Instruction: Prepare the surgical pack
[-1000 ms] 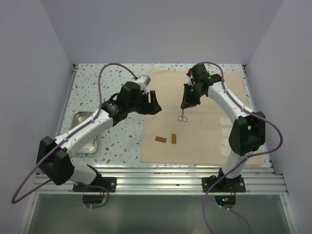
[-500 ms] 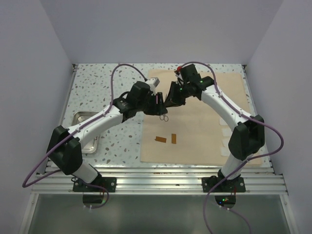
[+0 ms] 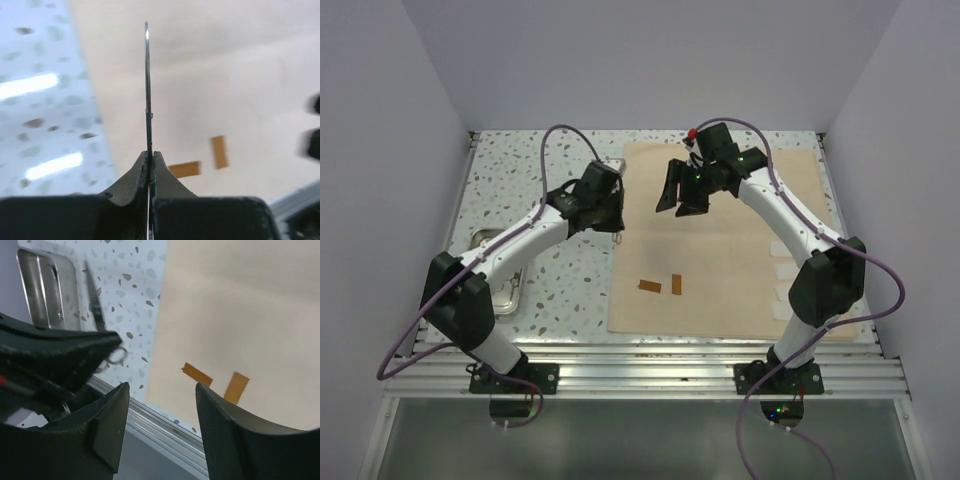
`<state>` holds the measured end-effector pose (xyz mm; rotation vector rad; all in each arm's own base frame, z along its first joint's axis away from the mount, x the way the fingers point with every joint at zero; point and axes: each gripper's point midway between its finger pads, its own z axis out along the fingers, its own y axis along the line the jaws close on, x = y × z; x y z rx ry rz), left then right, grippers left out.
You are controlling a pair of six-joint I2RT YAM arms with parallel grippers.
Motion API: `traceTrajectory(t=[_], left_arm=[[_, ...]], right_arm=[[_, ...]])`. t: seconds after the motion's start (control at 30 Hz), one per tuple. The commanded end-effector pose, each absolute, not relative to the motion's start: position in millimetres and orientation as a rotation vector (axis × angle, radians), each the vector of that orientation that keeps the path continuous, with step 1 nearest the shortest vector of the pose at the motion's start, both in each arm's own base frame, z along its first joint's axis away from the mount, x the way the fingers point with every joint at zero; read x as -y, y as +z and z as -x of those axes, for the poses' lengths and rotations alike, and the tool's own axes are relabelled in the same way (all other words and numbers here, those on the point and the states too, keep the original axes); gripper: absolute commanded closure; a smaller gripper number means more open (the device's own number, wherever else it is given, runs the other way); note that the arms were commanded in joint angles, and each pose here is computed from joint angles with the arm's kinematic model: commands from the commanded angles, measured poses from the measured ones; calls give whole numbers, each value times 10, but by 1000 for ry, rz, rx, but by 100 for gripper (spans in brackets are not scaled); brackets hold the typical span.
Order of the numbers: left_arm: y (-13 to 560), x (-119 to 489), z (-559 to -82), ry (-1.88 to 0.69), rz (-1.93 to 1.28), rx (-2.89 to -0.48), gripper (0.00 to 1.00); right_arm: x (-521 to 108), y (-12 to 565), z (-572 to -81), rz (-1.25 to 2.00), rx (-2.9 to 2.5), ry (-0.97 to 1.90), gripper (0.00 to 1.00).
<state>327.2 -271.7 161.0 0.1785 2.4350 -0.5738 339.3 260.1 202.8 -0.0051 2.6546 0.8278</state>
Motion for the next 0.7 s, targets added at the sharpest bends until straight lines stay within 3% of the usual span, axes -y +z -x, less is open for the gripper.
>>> traceTrajectory(t=[0.0, 0.1, 0.3, 0.47, 0.67], left_arm=[[1455, 1560, -3299, -3, -117, -2538, 100], [1331, 696, -3216, 418, -33, -2561, 100], [1237, -183, -3016, 715, 115, -2561, 100], [1081, -481, -2852, 791, 185, -2588, 100], [882, -568, -2997, 718, 269, -2606, 100]], right_arm=[[-2222, 2022, -3459, 40, -2667, 679, 40], [-2191, 1928, -3398, 75, -2693, 674, 39], [-2211, 1710, -3232, 113, -2762, 720, 39], [-2193, 1577, -3139, 144, -2808, 724, 39], [-2256, 1566, -3103, 137, -2809, 787, 38]])
